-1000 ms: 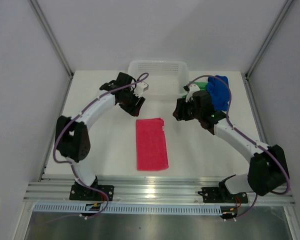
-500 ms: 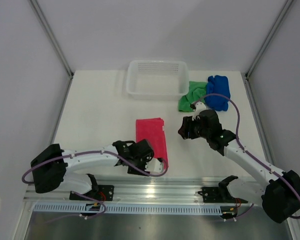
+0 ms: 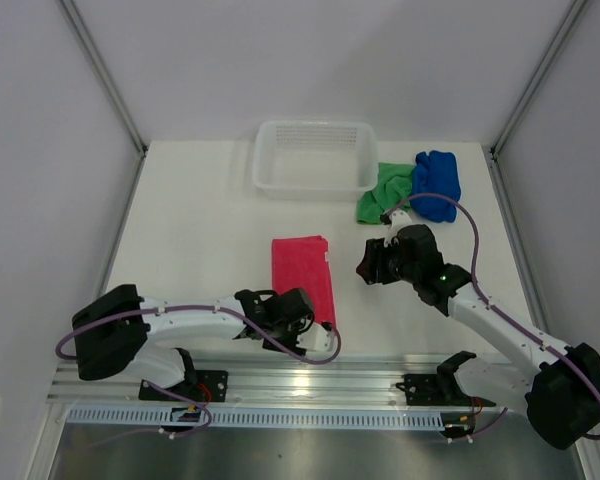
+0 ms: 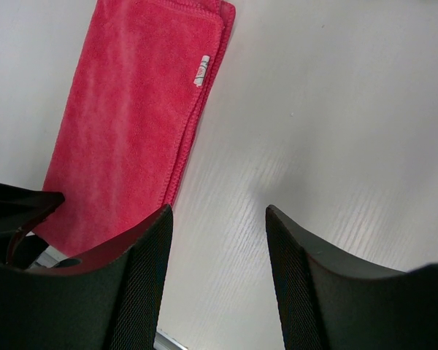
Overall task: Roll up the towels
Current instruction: Fold the towel
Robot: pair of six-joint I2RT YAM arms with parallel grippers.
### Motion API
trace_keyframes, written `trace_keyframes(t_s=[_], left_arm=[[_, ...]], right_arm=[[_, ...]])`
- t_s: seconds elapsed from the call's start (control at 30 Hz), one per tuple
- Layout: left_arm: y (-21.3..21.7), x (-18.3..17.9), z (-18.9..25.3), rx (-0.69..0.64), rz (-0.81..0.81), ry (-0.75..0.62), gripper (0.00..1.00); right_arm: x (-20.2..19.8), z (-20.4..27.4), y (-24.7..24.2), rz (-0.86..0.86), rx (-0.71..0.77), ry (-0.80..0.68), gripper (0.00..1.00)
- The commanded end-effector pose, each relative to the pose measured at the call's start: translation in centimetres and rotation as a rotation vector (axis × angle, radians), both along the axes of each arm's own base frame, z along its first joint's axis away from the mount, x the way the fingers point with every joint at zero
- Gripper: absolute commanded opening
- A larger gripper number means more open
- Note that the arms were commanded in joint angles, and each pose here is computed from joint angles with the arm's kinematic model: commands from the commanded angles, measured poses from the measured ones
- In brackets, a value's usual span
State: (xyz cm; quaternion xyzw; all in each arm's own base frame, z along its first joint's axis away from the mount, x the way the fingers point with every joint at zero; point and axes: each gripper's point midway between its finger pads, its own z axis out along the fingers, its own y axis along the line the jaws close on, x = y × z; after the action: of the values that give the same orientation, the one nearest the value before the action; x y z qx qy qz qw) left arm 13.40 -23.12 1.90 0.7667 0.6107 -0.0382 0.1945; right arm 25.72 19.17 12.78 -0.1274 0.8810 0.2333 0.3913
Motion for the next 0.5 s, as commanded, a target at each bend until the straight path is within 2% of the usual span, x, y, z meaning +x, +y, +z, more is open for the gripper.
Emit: trace_keyframes(t_s=[0.0,0.23,0.37,0.43,0.47], left_arm=[[0.9,-1.0,-0.7,0.020,0.015,0.037,0.65],[0.7,-2.6,-0.2,-0.010,0.006,0.117,0.66],[0.9,-2.5,-0.6,-0.011,0.015,0.106,0.65],[1.1,-1.8,-0.9,0.001,0.029,0.073,0.58],[1.3,-1.6,-1.4,0.012,0.039,0.065,0.43]], right_arm=[[0.2,0.8,-0.1,-0.007,0.001,-0.026,0.57],[0.2,0.4,0.2,0.015,-0.012,-0.009,0.57],[0.0,0.8,0.7,0.057,-0.002,-0.023,0.57],[0.0,1.1,0.9,0.087,-0.002,-0.044,0.57],[-0.2,1.3,1.2,0.110,0.005,-0.047,0.57]])
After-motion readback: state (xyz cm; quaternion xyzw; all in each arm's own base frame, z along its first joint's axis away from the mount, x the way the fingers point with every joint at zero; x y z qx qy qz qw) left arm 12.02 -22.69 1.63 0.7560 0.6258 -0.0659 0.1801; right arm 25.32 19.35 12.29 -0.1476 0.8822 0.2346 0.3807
